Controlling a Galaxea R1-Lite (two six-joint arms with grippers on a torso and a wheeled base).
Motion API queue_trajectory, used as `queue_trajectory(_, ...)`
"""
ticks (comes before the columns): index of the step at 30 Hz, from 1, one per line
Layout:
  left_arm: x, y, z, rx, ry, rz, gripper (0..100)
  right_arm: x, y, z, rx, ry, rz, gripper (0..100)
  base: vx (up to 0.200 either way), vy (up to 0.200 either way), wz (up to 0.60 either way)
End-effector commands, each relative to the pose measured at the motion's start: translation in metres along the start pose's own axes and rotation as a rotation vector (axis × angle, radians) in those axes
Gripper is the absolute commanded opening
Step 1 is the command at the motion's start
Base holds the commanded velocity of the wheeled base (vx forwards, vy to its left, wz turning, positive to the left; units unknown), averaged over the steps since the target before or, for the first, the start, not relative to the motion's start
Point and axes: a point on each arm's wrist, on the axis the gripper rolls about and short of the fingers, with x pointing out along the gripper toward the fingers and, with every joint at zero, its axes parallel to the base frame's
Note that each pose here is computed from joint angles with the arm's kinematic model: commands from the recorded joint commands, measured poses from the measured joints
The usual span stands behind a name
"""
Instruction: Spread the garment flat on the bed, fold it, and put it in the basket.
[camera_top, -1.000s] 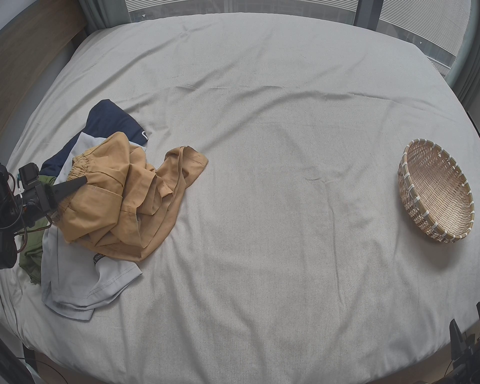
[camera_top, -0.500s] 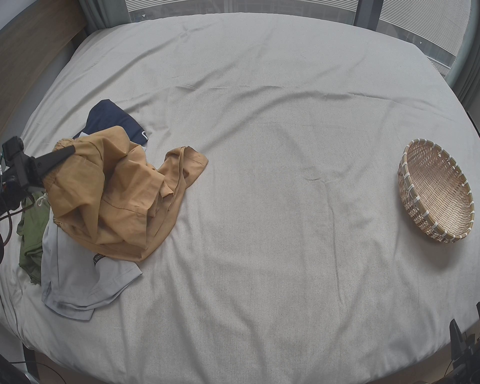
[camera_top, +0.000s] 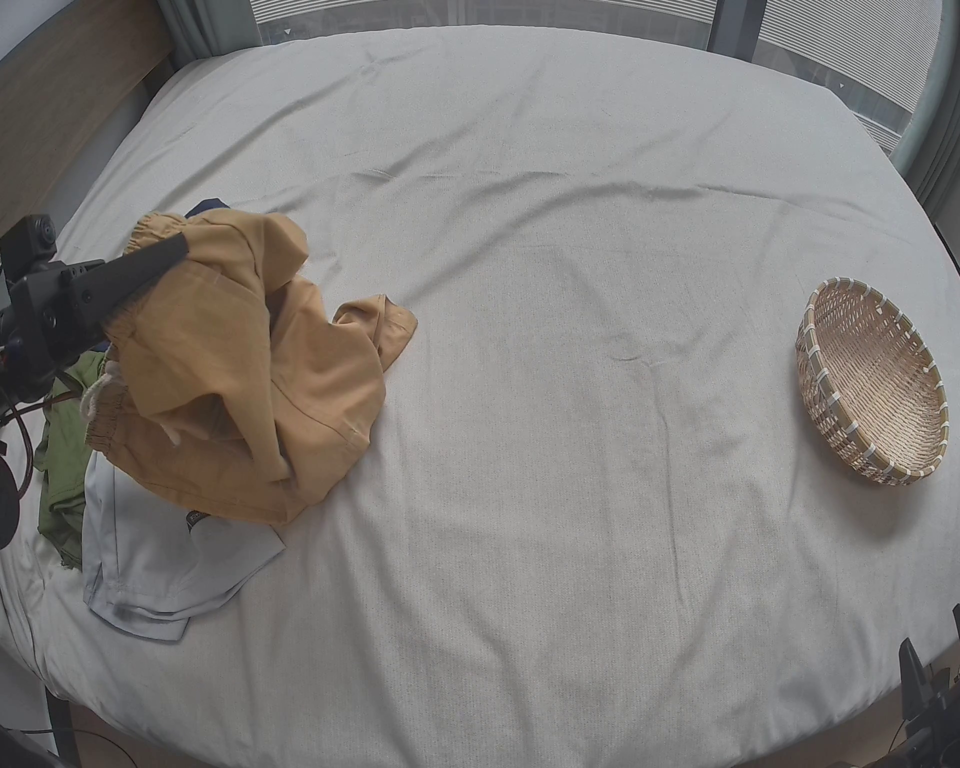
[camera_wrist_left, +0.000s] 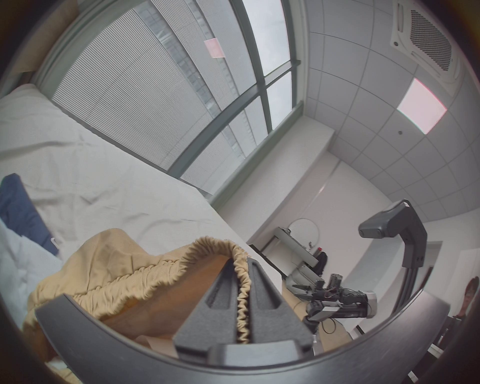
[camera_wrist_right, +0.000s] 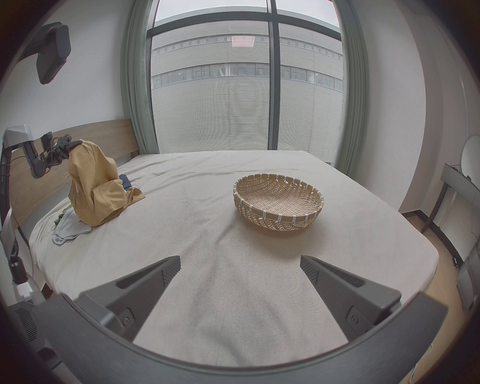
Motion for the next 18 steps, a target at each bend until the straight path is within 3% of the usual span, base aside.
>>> queue_trajectory(1,0.016,-0.012,-0.002,0.011,0.008,-0.085,0,0.000,0.000,-0.005,0.000,0.001,0.000,100,0.000,0.000,0.00)
queue_trajectory(7,0.038,-0.025,0.002,0.029,0.015,-0.200,0,0.000,0.000,-0.005,0.000,0.001,0.000,100,0.000,0.000,0.00)
queue_trajectory(12,0.060,-0.035,0.025,0.071,-0.010,-0.296,0,0.000,0.000,-0.005,0.000,0.001,0.000,100,0.000,0.000,0.00)
queue_trajectory(18,0.077,-0.057,0.057,0.058,-0.066,-0.390,0,0.000,0.000,-0.005,0.001,0.001,0.001,100,0.000,0.000,0.00)
